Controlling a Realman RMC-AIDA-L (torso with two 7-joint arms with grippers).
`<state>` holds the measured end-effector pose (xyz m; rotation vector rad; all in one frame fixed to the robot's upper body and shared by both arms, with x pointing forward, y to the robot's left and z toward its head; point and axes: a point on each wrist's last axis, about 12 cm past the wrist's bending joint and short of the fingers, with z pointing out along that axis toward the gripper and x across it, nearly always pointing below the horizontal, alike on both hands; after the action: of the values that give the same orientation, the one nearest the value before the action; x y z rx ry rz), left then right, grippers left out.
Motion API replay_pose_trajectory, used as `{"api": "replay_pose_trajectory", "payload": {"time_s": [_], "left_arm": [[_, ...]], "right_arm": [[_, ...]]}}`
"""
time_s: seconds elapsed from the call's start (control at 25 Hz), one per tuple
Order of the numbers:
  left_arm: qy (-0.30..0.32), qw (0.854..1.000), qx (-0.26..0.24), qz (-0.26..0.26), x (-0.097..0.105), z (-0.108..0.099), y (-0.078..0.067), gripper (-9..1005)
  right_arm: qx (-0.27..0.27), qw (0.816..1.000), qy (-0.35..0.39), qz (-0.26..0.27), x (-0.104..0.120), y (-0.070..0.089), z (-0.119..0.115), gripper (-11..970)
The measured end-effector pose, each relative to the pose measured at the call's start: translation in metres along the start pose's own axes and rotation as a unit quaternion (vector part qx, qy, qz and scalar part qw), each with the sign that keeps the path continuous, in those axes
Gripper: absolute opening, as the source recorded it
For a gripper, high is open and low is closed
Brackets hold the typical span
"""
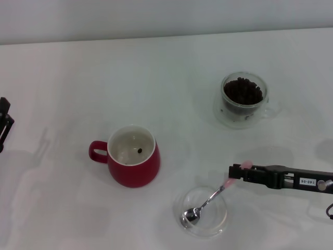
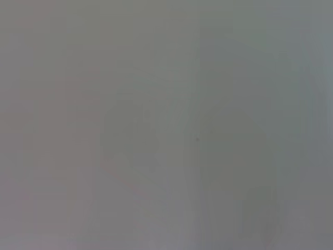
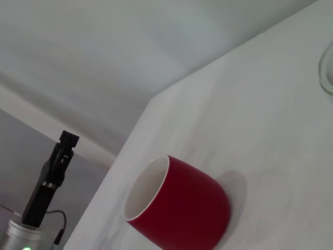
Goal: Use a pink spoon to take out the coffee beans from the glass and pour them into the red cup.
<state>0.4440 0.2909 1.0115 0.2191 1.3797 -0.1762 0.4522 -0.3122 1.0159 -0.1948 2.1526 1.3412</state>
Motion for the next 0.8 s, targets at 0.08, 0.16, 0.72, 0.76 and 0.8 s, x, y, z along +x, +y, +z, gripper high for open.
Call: {"api": "replay_pose_trajectory", "payload": {"time_s": [0.08,0.16,0.72,0.76,0.8], "left_arm": [[0.000,1.000,-0.001,0.000,0.000,0.000,0.000,800],[0.000,1.000,-0.004,0.000,0.000,0.000,0.001,800],[0.001,1.000,-0.007,-0.002,0.000,-0.001,0.001,800],[0.001,1.000,-0.007,-0.002,0.000,-0.002,0.001,800],[0.001,1.000,-0.007,-0.002,0.000,-0.002,0.001,800]], "right_arm": [[0.000,1.000,0.001,-0.001,0.000,0.000,0.000,324],[0.001,1.000,0.000,-0.002,-0.001,0.000,0.001,334],[0.060,0.996,-0.043,-0.049,-0.017,-0.014,-0.003,532],[0.064,0.995,-0.053,-0.052,-0.019,-0.014,-0.005,581],[0.066,0.994,-0.063,-0.054,-0.020,-0.015,-0.007,630]]}}
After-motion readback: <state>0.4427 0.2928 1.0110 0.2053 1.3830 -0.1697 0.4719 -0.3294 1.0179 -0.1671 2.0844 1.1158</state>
